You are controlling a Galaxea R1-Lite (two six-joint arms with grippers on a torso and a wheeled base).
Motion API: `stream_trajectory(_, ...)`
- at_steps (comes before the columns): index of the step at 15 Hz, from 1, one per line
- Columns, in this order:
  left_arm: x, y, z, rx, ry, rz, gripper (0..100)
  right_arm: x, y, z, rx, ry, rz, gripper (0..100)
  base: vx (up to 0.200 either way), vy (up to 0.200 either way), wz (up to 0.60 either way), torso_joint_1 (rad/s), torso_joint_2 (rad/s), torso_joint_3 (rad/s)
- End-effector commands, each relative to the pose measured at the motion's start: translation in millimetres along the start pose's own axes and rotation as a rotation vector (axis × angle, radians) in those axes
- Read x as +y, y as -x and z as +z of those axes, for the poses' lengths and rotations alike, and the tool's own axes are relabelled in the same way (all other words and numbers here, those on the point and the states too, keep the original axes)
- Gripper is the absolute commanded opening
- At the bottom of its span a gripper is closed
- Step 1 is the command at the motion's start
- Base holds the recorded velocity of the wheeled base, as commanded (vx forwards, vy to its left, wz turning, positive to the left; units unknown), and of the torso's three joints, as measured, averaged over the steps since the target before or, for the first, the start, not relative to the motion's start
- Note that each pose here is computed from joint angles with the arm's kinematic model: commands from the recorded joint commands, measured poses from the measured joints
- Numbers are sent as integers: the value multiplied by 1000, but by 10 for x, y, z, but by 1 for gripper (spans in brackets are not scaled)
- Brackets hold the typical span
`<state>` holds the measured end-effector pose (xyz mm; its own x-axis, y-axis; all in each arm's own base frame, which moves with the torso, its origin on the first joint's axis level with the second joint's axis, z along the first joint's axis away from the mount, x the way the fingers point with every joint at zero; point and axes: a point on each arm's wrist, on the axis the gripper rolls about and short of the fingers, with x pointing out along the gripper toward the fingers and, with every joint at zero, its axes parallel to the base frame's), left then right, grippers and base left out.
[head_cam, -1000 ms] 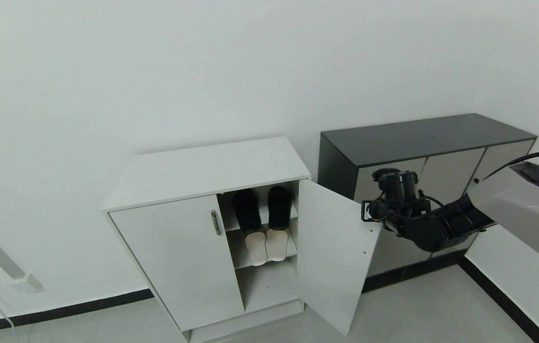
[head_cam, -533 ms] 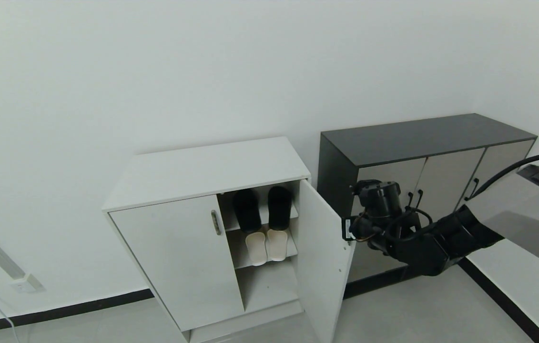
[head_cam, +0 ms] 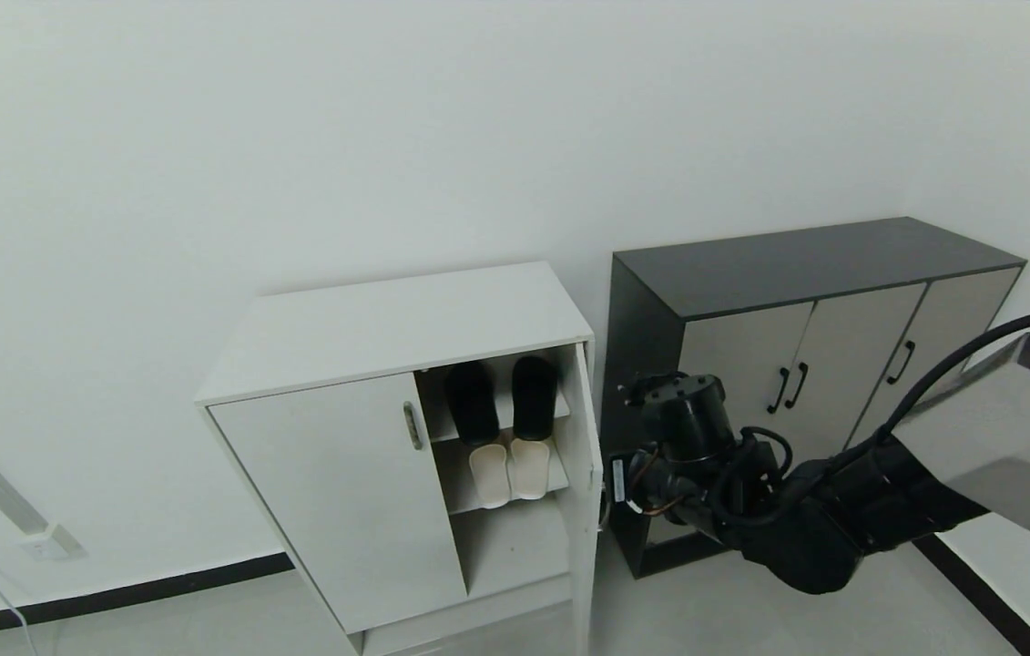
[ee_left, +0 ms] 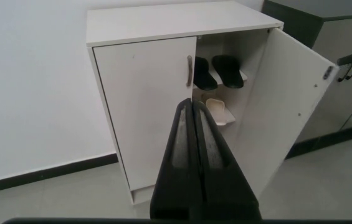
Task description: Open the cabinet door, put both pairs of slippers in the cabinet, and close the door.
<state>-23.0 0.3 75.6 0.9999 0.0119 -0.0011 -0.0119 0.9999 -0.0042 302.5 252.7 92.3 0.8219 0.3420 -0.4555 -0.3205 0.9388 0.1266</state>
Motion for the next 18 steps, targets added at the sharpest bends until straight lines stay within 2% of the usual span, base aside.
stream_trajectory(1, 0, 0, 0, 0, 0, 0, 0, 76, 161, 15, -3, 10, 50, 0, 0, 0, 0, 0, 0, 0)
stream_trajectory(7, -1, 0, 0, 0, -1, -3, 0, 229, 376, 20, -23, 24, 196, 0, 0, 0, 0, 0, 0, 0)
stream_trajectory(17, -1, 0, 0, 0, -1, -3, 0, 114, 453, 144, -65, 17, 173, 0, 0, 0, 0, 0, 0, 0)
stream_trajectory(18, -1, 0, 0, 0, -1, -3, 0, 102, 457, 130, -63, 33, 170, 0, 0, 0, 600, -2, 2, 2)
